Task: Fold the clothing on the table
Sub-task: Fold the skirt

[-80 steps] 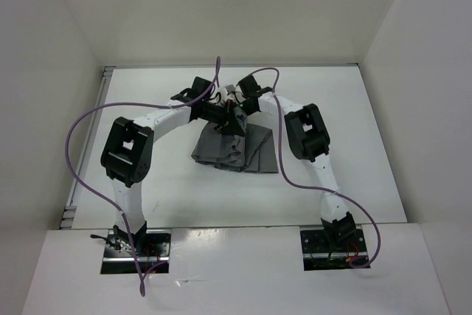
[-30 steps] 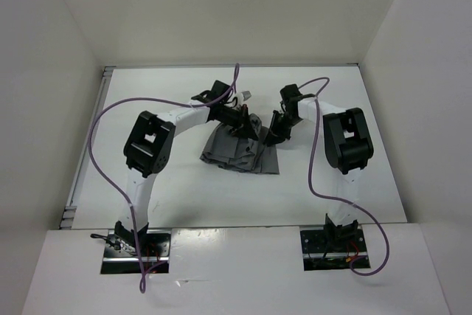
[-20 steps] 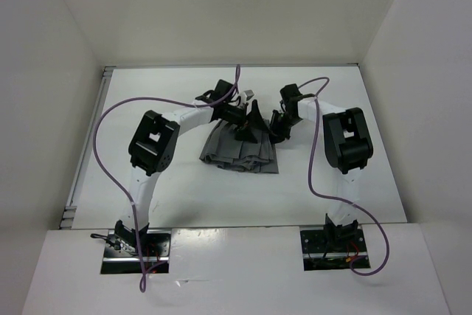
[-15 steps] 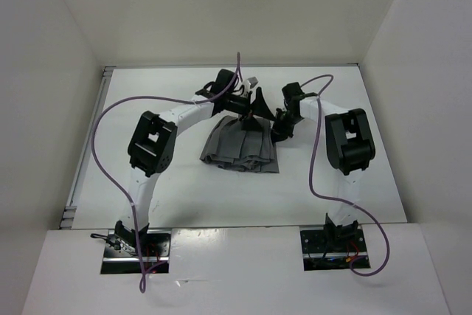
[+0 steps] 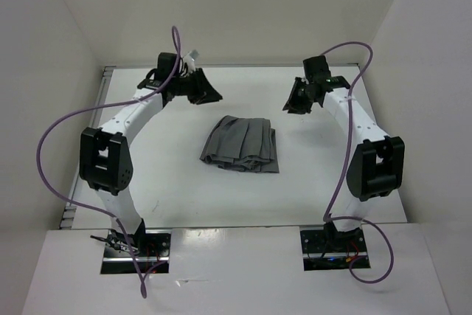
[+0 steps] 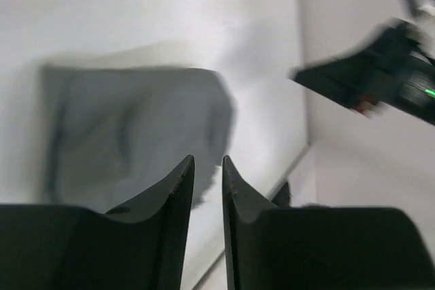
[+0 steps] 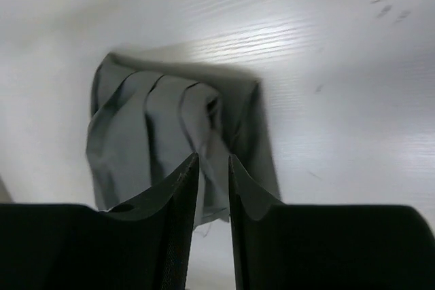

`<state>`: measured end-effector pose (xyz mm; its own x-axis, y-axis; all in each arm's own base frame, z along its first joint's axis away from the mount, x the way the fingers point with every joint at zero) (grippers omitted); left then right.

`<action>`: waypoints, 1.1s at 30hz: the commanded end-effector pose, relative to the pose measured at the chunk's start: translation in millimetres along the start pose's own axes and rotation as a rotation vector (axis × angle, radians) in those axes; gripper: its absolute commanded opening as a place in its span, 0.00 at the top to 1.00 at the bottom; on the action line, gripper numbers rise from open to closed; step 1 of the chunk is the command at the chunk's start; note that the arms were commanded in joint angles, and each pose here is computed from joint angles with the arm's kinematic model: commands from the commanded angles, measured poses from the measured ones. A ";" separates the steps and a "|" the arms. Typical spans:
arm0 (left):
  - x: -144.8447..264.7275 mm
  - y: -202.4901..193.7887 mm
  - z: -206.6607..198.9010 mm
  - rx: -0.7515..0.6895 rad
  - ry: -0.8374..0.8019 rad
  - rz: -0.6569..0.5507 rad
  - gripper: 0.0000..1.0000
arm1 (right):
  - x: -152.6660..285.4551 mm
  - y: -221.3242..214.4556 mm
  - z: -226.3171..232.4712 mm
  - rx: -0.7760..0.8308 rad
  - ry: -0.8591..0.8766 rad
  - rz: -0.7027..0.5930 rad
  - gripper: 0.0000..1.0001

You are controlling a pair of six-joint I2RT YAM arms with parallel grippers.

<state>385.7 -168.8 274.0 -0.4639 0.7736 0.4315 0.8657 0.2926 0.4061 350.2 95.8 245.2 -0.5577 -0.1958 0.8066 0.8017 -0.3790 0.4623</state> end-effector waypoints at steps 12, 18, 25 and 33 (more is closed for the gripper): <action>-52.5 -44.3 98.0 0.068 0.320 0.059 0.79 | -83.9 -23.2 42.0 0.052 0.408 0.255 0.76; -54.5 -67.9 93.8 0.083 0.267 0.132 0.79 | -100.6 -65.5 5.9 0.024 0.248 0.358 0.76; -40.8 -73.3 66.0 0.069 0.188 0.142 0.79 | -104.4 -90.7 -19.4 0.003 0.076 0.428 0.77; -41.1 -80.5 58.1 0.066 0.171 0.176 0.77 | -18.6 -35.1 48.8 0.105 0.271 0.209 0.77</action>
<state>349.2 -187.5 161.6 -0.3235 0.6774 0.6606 0.9458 0.2096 0.2483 334.5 142.4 147.9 -0.2266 -0.4371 0.8704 0.9618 -0.2411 0.1293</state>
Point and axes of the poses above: each gripper's point midway between its finger pads, its own x axis back along the fingers, its own z axis along the line the jaws close on, y = z × x, the point moved 10 cm from there along x, back along the fingers, and after that the axes turned 2 degrees about x, right-handed, at the moved point
